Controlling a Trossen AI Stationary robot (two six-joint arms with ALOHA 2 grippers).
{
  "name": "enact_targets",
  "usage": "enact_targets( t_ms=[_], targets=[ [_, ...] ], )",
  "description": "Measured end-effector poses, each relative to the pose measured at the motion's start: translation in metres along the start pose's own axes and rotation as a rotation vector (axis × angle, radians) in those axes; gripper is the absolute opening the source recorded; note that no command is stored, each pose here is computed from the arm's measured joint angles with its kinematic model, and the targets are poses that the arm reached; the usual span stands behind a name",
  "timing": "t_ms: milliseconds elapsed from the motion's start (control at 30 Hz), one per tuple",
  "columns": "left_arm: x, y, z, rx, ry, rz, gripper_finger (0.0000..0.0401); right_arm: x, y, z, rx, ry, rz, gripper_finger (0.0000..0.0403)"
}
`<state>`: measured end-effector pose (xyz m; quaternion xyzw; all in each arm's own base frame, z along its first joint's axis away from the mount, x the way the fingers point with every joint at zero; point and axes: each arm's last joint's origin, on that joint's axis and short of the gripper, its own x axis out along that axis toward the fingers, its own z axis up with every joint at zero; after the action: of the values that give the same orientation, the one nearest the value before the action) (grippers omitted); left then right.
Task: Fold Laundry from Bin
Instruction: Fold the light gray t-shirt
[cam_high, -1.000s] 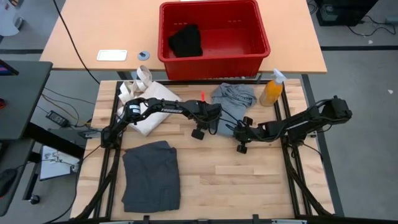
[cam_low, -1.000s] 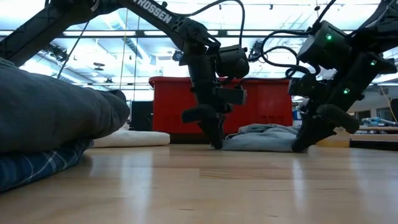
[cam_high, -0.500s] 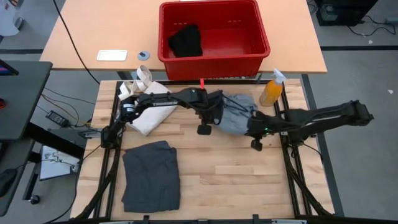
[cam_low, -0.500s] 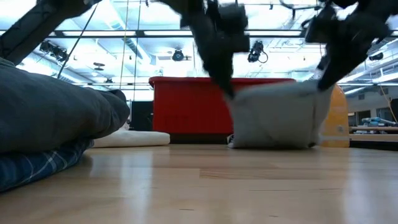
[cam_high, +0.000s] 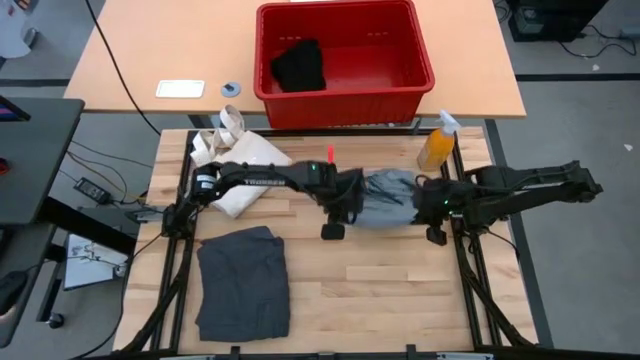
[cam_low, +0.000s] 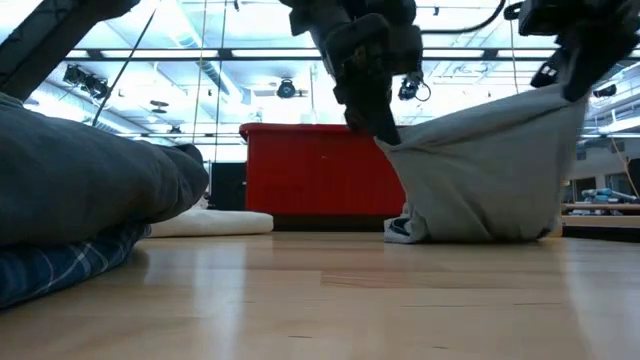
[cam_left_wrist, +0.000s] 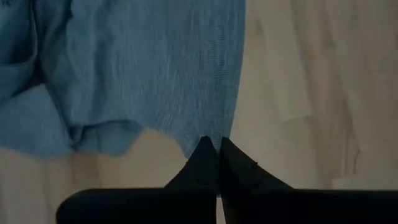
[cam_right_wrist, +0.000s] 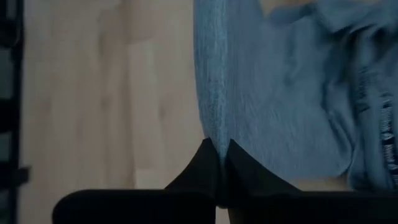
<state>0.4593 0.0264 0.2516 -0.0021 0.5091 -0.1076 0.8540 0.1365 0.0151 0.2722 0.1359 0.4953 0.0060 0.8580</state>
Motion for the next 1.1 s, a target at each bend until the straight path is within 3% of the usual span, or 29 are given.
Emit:
enact_targets(
  t_ms=[200, 333, 467, 567, 800, 933, 1100],
  targets=[
    [0.019, -0.041, 0.005, 0.088, -0.044, -0.022, 0.0009, 0.016, 0.017, -0.001, -0.056, 0.133, 0.106, 0.0019],
    [0.026, -0.058, 0.005, 0.049, -0.056, -0.034, 0.0011, 0.030, 0.031, 0.000, -0.065, 0.229, 0.178, 0.0025],
    [0.032, -0.071, 0.009, 0.026, -0.086, -0.046, 0.0022, 0.042, 0.045, -0.004, -0.071, 0.309, 0.205, 0.0057],
    [0.035, -0.080, 0.010, 0.007, -0.094, -0.059, 0.0063, 0.046, 0.053, -0.006, -0.060, 0.338, 0.211, 0.0095],
    [0.034, -0.091, 0.010, -0.014, -0.087, -0.091, 0.0208, 0.034, 0.059, -0.014, -0.005, 0.329, 0.224, 0.0171],
    [0.032, -0.081, 0.008, -0.050, -0.063, -0.030, 0.0248, 0.019, 0.049, -0.020, 0.042, 0.221, 0.082, 0.0181],
    [0.028, -0.034, 0.011, -0.098, -0.122, 0.090, 0.0239, 0.010, 0.033, -0.021, -0.007, 0.050, -0.157, 0.0169]
  ],
)
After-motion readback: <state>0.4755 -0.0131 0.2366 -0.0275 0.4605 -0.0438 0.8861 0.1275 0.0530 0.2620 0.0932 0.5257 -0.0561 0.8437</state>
